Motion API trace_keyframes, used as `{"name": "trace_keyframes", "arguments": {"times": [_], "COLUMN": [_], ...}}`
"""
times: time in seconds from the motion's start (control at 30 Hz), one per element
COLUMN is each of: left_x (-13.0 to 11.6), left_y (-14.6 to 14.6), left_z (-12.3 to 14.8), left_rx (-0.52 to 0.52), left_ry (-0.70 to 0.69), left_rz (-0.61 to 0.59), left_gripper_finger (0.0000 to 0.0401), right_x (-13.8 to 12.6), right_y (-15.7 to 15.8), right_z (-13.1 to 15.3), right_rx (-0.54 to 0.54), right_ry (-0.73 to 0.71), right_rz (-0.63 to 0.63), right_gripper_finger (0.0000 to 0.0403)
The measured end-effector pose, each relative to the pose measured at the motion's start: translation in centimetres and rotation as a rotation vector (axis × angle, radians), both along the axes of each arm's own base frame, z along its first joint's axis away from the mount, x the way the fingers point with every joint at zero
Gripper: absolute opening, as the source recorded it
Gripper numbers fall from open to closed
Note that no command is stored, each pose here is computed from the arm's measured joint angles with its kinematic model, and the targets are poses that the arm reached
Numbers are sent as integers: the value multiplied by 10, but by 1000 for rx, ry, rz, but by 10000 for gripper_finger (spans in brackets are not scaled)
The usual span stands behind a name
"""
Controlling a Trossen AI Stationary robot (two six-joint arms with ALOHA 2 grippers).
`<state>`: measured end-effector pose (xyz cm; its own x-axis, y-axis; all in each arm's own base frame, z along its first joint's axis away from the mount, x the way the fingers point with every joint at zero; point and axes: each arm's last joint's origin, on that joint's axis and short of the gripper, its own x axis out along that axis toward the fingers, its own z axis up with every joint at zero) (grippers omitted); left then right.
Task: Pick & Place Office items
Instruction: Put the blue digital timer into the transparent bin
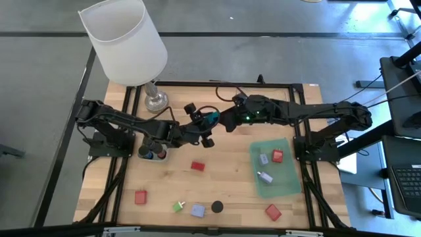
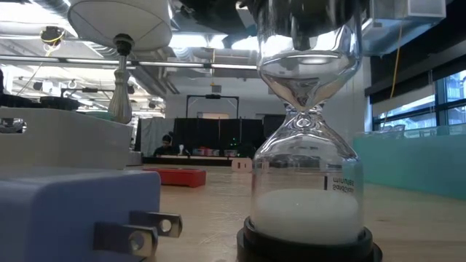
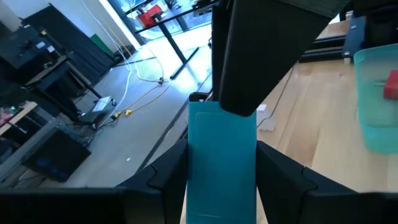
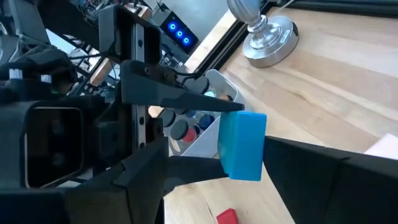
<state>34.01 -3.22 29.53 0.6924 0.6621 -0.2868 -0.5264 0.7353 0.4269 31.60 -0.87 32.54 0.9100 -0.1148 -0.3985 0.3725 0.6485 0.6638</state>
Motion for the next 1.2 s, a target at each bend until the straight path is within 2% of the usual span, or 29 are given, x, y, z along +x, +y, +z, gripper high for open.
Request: {"name": "trace_keyframes", "arguments": {"times": [0.3,0.43,0.57,0.87,1.07,1.2], "left_x": [1,1,2,1,2,2], "left_y": [0,-1,-1,-5,-11,-13], "left_z": [1,2,3,4,5,6], "left_rx": [19,34,32,31,-8,-117], "left_ry": [7,15,-5,-15,-63,-157], "left_rz": [-14,-21,-20,-20,-43,-20], "left_gripper_finger": [153,155,156,166,183,192], "right_x": [2,3,3,3,3,2], "right_y": [1,1,1,1,2,-2], "right_z": [-2,-3,-4,-4,-4,-4], "right_rx": [-4,-4,-4,0,-5,-35], "right_ry": [3,9,11,18,16,24], "right_rz": [3,3,2,-1,19,30], "right_gripper_finger": [258,239,195,66,65,75]}}
